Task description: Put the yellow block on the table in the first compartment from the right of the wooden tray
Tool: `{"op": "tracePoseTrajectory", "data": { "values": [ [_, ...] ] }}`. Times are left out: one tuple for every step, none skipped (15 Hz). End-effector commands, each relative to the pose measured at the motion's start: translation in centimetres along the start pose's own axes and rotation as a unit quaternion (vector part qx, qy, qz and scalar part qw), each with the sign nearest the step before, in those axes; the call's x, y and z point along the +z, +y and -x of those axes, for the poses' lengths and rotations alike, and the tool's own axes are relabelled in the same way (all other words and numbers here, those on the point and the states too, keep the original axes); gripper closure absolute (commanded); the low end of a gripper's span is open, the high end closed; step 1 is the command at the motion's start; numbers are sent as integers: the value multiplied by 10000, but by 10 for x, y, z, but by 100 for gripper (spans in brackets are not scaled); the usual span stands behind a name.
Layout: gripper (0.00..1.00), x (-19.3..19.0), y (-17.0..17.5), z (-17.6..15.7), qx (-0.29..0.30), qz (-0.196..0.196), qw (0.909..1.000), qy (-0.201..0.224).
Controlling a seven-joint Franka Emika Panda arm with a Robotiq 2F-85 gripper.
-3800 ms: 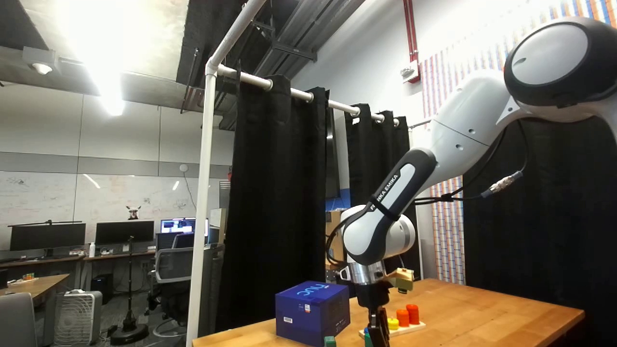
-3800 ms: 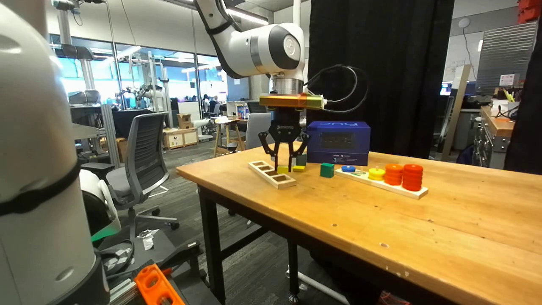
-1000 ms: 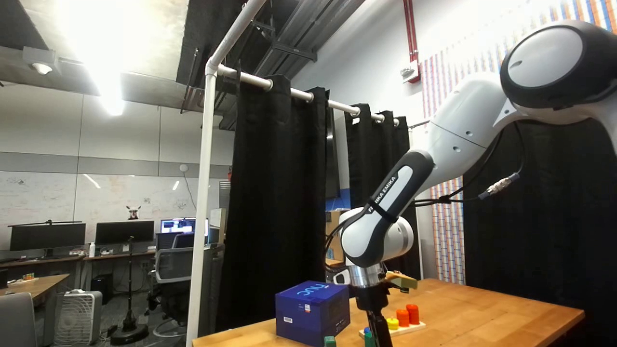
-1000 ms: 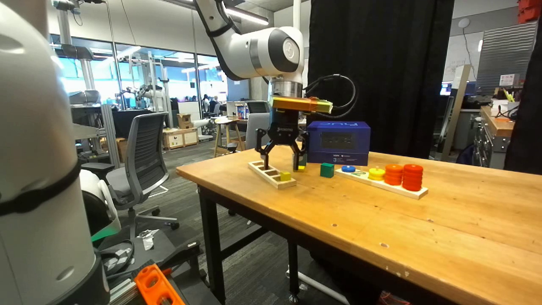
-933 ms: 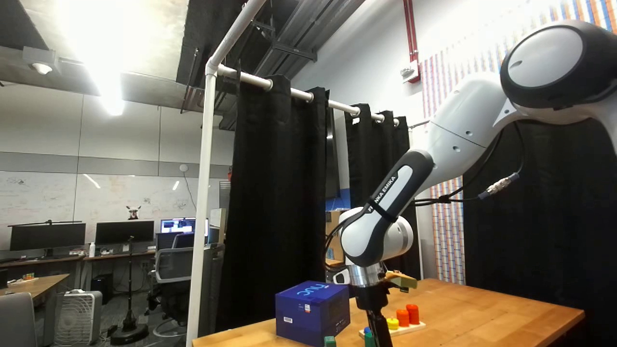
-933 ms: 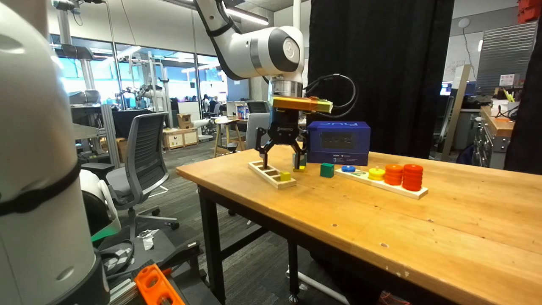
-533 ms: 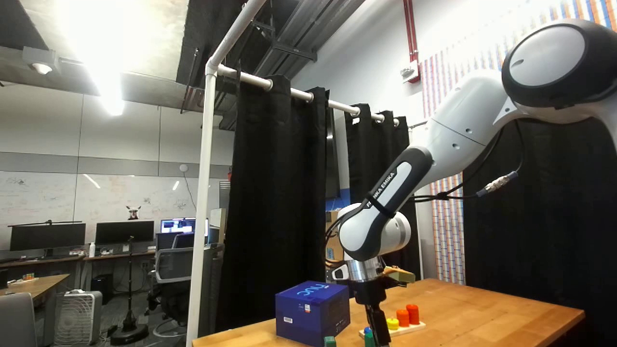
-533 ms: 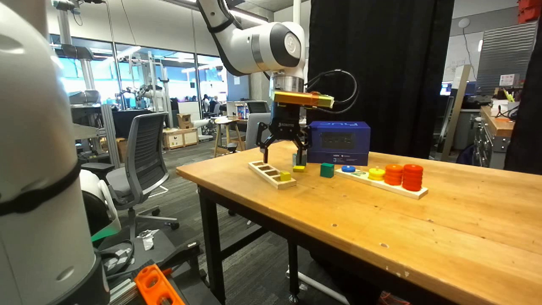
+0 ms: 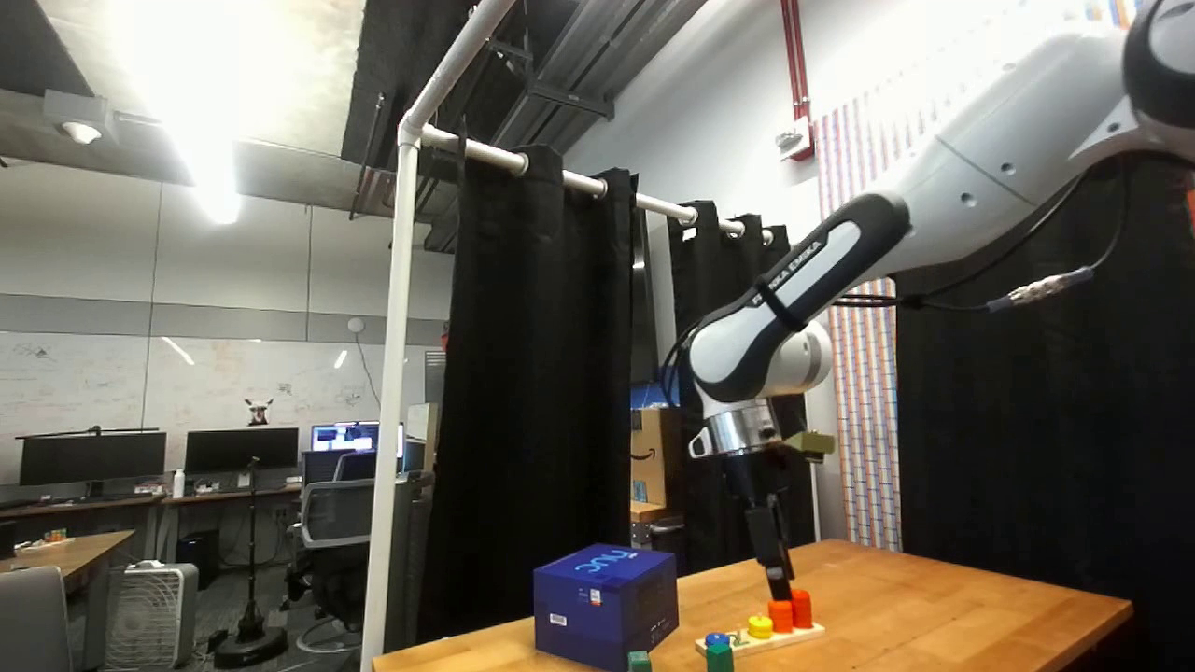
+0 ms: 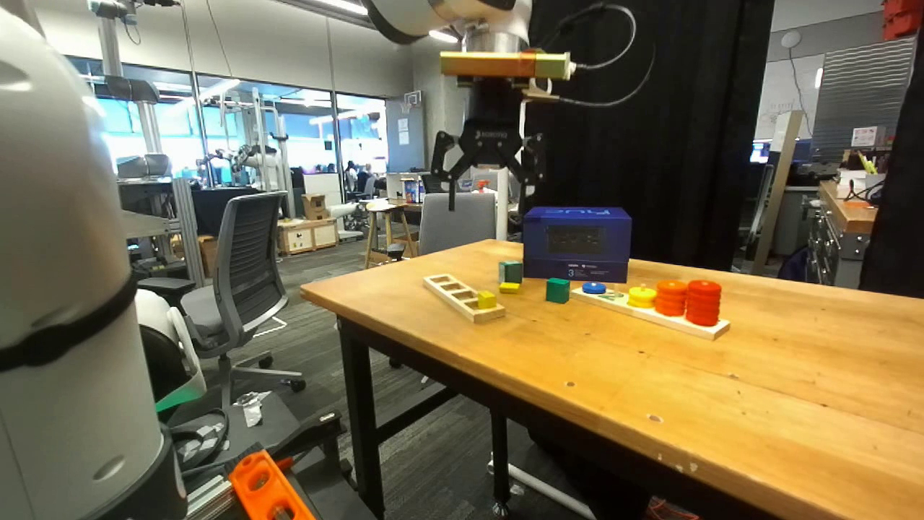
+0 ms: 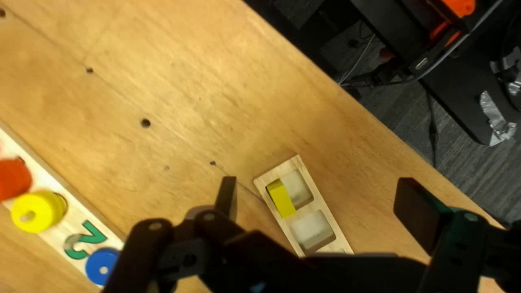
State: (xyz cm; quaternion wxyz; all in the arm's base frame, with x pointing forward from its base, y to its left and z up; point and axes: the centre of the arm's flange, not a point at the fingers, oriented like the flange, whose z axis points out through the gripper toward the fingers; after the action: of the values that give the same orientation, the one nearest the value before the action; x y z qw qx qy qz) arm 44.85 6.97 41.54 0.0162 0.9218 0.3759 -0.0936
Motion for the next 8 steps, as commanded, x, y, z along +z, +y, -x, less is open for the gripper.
{"op": "tracePoseTrajectory", "data": {
  "values": [
    [0, -48, -6, 80, 976, -139, 9950, 178],
    [0, -55, -5, 100, 1235, -198, 9920, 191],
    [0, -60, -4, 116, 1490, -258, 9883, 216],
    [0, -64, -4, 133, 1747, -329, 9837, 255],
    [0, -65, -3, 145, 1997, -397, 9786, 296],
    [0, -67, -3, 157, 2251, -475, 9726, 335],
    [0, -68, -4, 166, 2499, -541, 9660, 368],
    [0, -69, -4, 174, 2753, -584, 9588, 400]
  ]
}}
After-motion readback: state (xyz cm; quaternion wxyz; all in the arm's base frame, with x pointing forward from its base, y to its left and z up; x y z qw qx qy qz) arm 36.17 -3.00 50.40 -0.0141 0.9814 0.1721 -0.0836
